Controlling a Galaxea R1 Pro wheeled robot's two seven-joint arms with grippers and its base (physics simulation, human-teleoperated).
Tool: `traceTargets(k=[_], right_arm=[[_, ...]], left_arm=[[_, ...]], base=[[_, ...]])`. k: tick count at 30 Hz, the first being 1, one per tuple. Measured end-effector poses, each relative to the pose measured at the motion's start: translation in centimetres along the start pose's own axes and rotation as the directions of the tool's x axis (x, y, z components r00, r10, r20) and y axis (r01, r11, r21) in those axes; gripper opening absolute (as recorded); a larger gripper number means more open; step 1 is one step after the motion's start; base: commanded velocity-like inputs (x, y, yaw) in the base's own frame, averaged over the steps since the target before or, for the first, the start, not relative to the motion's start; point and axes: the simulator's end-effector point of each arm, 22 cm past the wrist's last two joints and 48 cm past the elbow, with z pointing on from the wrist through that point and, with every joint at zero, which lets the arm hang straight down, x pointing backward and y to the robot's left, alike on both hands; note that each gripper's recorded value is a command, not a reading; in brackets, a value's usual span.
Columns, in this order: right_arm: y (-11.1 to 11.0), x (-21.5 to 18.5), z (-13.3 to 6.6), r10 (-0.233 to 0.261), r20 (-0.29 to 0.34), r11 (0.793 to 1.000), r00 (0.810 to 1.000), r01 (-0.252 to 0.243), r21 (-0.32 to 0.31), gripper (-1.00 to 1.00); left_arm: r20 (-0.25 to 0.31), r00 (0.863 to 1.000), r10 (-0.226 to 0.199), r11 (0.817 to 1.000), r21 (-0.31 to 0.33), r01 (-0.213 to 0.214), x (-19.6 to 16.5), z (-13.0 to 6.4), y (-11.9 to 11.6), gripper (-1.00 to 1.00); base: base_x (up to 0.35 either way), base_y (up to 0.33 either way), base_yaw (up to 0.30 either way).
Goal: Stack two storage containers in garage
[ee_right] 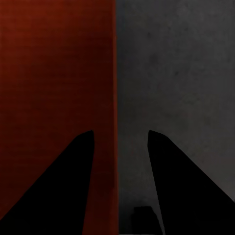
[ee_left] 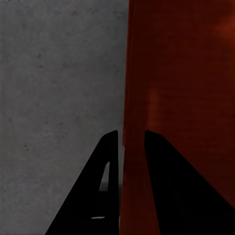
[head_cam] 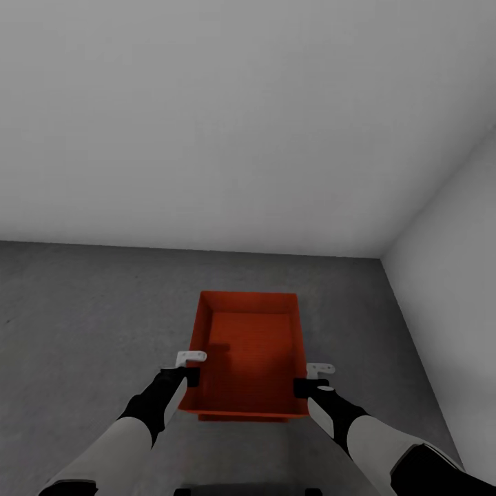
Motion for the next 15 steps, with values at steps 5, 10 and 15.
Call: traceTargets(k=[5, 10, 15], right_arm=[[-0.05, 0.00, 0.01, 0.000, 0.000, 1.000, 1.000, 0.000, 0.000, -1.00], [-0.02, 0.06, 0.50, 0.001, -0.001, 1.000, 1.000, -0.001, 0.000, -1.00], [-0.02, 0.05, 0.71, 0.001, 0.000, 1.000, 1.000, -0.001, 0.000, -1.00]], left_arm=[[0.000, 1.000, -0.001, 1.000, -0.001, 0.001, 0.00, -0.01, -0.05, -1.00], [-0.001, 1.000, 0.002, 1.000, 0.000, -0.002, -0.01, 0.49, -0.08, -1.00], [-0.001, 1.000, 0.002, 1.000, 0.000, -0.002, -0.03, 0.70, -0.09, -1.00]], base=[[0.000, 0.000, 0.000], [0.000, 0.000, 0.000], [0.000, 0.000, 0.000]])
